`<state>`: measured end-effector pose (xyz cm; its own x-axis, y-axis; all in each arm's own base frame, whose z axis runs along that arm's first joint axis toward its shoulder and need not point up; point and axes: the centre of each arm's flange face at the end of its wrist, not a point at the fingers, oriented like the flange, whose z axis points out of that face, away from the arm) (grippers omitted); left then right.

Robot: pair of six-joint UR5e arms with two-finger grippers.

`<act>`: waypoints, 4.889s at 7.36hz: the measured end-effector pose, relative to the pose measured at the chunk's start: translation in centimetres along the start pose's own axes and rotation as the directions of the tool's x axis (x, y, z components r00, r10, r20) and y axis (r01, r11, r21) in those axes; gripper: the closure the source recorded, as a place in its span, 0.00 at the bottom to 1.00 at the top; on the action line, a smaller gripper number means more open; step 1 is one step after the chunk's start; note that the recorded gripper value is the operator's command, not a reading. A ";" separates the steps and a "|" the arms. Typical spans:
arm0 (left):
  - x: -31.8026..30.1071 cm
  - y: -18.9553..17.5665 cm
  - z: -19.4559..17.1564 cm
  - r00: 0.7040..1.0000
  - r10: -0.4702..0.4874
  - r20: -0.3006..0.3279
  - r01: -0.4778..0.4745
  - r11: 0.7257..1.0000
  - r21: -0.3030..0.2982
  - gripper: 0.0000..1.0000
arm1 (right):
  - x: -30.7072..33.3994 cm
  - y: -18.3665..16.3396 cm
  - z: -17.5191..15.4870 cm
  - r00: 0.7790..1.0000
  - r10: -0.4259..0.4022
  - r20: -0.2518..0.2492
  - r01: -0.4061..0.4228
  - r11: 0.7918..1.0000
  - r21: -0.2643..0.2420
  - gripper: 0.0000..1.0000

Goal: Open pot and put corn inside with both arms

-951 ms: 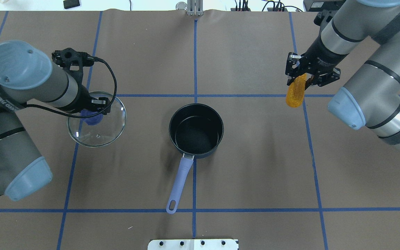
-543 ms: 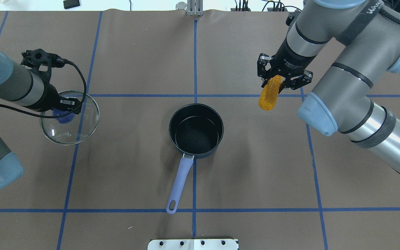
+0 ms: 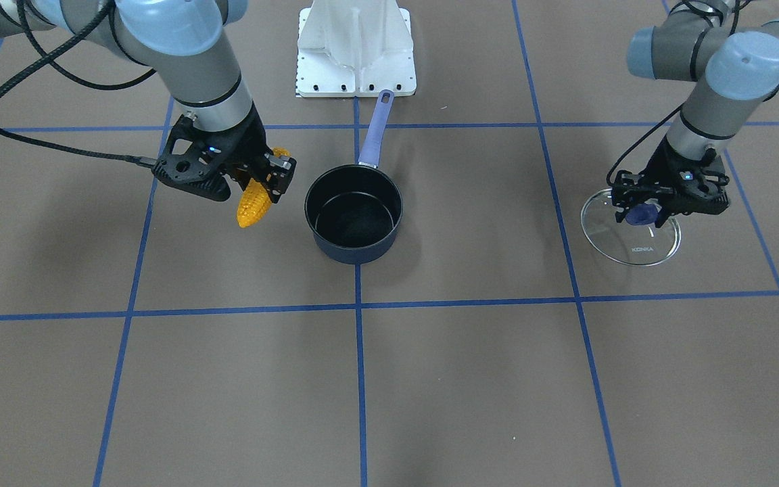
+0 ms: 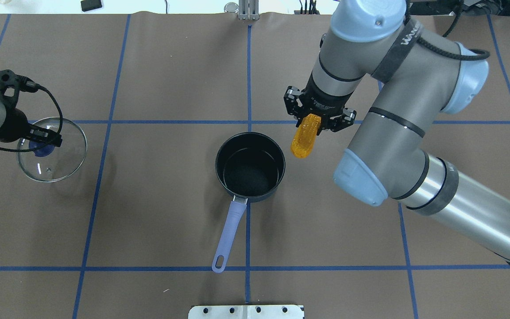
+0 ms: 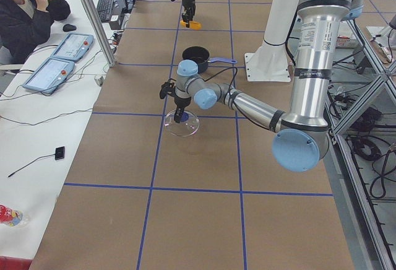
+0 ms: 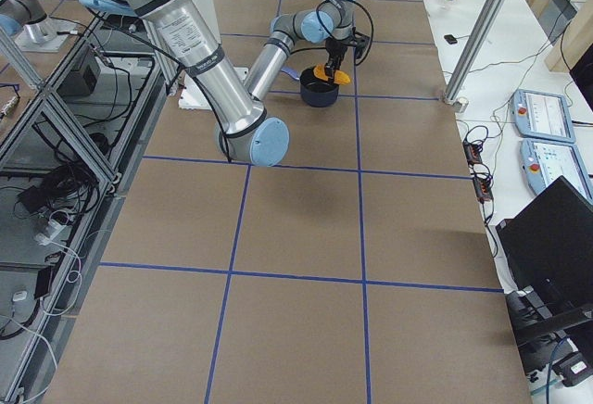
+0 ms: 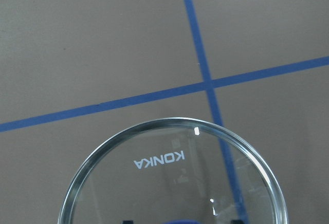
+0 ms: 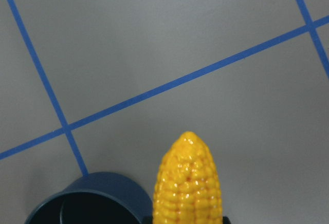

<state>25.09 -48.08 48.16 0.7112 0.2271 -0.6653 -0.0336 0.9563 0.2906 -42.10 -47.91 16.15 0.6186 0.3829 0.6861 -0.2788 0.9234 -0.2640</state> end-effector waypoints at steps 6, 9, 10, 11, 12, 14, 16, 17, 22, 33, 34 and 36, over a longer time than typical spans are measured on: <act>-7.9 4.3 1.6 0.999 0.032 -0.019 -0.033 0.996 -0.081 0.38 | -3.5 8.7 4.0 0.996 -0.059 -0.063 0.060 0.998 0.026 0.61; -8.5 5.1 2.0 0.999 0.051 -0.012 -0.052 0.994 -0.097 0.36 | -3.9 10.1 5.3 0.994 -0.069 -0.080 0.072 0.997 0.035 0.61; -8.4 5.0 2.3 0.999 0.053 -0.009 -0.054 0.994 -0.099 0.35 | -3.9 10.2 5.4 0.994 -0.069 -0.081 0.072 0.997 0.035 0.61; -8.4 4.9 2.4 0.998 0.055 -0.007 -0.055 0.993 -0.100 0.31 | -3.9 10.2 5.5 0.994 -0.069 -0.081 0.073 0.997 0.036 0.61; -8.3 4.8 2.6 0.999 0.054 -0.005 -0.055 0.993 -0.101 0.23 | -3.9 10.2 5.5 0.994 -0.070 -0.081 0.073 0.997 0.036 0.61; -8.3 4.8 2.7 0.999 0.052 -0.002 -0.052 0.994 -0.101 0.20 | -4.0 10.3 5.4 0.994 -0.070 -0.079 0.073 0.997 0.036 0.61; -8.4 4.7 2.8 0.999 0.047 0.001 -0.046 0.994 -0.100 0.02 | -4.1 10.3 5.3 0.995 -0.070 -0.077 0.073 0.997 0.036 0.61; -8.2 4.7 2.6 0.999 0.047 -0.003 -0.047 0.994 -0.098 0.02 | -4.2 10.3 5.2 0.995 -0.070 -0.075 0.073 0.997 0.036 0.60; -8.5 2.9 -5.7 0.988 -0.003 -0.152 -0.006 0.998 -0.058 0.02 | -7.0 9.7 8.2 0.995 -0.060 -0.082 0.064 0.997 0.052 0.61; -10.0 4.1 -13.4 0.990 0.037 -0.136 -0.046 0.997 -0.063 0.02 | -9.1 3.6 8.6 0.996 -0.089 -0.031 0.092 0.986 0.141 0.00; -11.0 3.9 -13.6 0.991 0.049 -0.125 -0.058 0.996 -0.067 0.02 | -7.9 0.9 6.5 0.994 -0.107 -0.013 0.107 0.985 0.139 0.00; -13.5 2.0 -15.2 0.993 0.077 -0.095 -0.084 0.993 -0.076 0.02 | -1.5 -6.6 2.1 0.983 -0.182 0.002 0.180 0.975 0.132 0.00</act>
<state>4.76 -46.45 47.32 0.6367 0.3166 -0.7031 -0.1470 0.9449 0.2923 -42.78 -54.62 18.26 0.6577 0.2088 0.7237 -0.2578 0.9652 -0.0441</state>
